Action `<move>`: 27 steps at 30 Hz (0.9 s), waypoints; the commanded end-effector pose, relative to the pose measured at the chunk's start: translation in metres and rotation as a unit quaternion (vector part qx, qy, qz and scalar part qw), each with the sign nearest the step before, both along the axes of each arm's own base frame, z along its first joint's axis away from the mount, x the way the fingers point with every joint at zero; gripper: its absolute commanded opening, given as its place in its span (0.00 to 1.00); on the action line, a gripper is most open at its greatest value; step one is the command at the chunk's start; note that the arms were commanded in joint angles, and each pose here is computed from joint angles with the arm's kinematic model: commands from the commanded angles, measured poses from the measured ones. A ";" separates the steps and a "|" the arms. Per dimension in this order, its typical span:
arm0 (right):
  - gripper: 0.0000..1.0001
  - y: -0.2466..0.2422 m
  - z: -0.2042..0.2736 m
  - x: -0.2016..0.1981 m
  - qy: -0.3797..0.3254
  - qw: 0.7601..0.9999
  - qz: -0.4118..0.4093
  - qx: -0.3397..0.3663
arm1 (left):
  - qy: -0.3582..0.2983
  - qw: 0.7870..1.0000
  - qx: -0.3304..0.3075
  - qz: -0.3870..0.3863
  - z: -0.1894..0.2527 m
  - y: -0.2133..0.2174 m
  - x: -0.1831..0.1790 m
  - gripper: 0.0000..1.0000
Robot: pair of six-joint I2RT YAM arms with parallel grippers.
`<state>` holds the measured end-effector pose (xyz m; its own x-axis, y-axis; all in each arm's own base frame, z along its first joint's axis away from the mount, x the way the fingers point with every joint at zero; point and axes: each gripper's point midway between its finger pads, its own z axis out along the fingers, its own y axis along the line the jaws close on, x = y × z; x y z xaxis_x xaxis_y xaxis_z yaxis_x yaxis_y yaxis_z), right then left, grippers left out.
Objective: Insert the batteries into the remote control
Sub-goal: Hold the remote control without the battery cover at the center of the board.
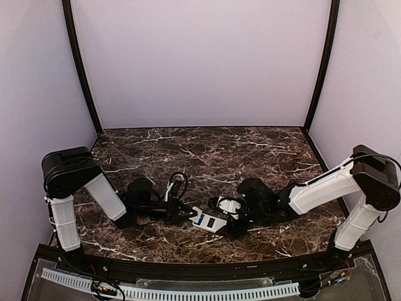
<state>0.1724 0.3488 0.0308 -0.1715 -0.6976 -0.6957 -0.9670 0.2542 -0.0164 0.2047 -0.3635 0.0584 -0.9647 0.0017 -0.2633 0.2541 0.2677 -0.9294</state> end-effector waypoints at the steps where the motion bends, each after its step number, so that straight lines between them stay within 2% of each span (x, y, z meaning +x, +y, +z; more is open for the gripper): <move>1: 0.82 0.013 0.003 -0.004 -0.003 1.000 0.023 0.009 | 0.023 0.999 -0.024 -0.001 0.000 -0.005 0.002 0.00; 14: 0.71 0.014 -0.007 -0.008 0.007 1.000 0.031 -0.003 | 0.035 0.998 -0.046 0.001 0.003 -0.008 0.004 0.00; 27: 0.42 0.016 -0.008 -0.013 0.015 0.999 0.035 -0.008 | 0.042 0.998 -0.036 0.009 -0.003 -0.007 0.005 0.01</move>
